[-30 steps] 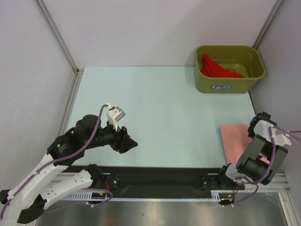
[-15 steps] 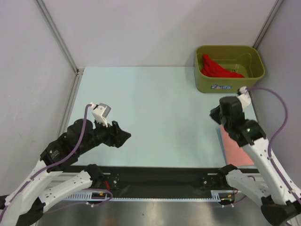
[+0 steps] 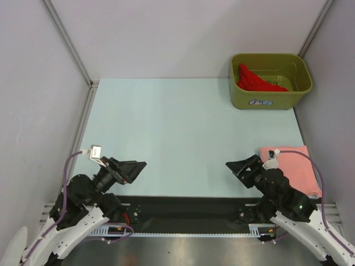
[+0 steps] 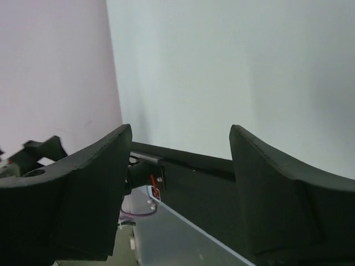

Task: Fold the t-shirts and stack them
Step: Neatly place the folded tshirt to the corner

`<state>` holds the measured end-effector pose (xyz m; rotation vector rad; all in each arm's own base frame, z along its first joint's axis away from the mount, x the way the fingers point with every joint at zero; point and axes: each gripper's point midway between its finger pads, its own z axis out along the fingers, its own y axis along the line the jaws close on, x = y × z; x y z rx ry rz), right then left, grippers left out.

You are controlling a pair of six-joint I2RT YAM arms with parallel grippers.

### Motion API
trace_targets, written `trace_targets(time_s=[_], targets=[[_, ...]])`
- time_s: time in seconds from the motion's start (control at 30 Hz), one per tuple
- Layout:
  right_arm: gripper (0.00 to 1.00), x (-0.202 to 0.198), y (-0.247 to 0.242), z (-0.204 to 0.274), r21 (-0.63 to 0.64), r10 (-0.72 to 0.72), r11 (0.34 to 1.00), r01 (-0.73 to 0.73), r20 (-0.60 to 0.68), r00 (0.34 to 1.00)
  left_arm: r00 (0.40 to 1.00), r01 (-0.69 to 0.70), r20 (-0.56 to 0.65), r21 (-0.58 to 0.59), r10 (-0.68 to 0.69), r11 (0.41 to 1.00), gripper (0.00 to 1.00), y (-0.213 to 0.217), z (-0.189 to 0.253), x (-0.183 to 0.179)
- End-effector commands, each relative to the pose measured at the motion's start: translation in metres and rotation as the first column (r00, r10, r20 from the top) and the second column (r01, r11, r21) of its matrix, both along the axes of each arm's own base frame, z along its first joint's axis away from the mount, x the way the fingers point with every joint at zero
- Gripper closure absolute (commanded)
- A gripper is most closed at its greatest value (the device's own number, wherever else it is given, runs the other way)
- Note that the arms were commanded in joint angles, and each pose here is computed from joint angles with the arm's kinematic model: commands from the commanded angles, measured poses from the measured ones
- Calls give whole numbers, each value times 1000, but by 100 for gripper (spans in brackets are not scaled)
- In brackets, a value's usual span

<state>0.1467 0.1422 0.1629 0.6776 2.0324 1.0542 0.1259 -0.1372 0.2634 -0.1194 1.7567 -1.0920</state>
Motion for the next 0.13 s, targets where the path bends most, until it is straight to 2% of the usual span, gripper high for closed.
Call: trace_targets(time_s=[0.0, 0.07, 0.1], targets=[[23, -1, 2, 5, 101, -18, 995, 18, 5, 1000, 997, -30, -72, -235, 14, 971, 10, -2, 2, -1], [21, -5, 8, 6, 102, 30, 994, -33, 29, 999, 997, 3, -75, -332, -29, 943, 10, -5, -2, -8], [15, -5, 12, 12, 115, 48, 992, -54, 53, 997, 994, 16, -94, -323, -49, 946, 9, -10, -6, -9]])
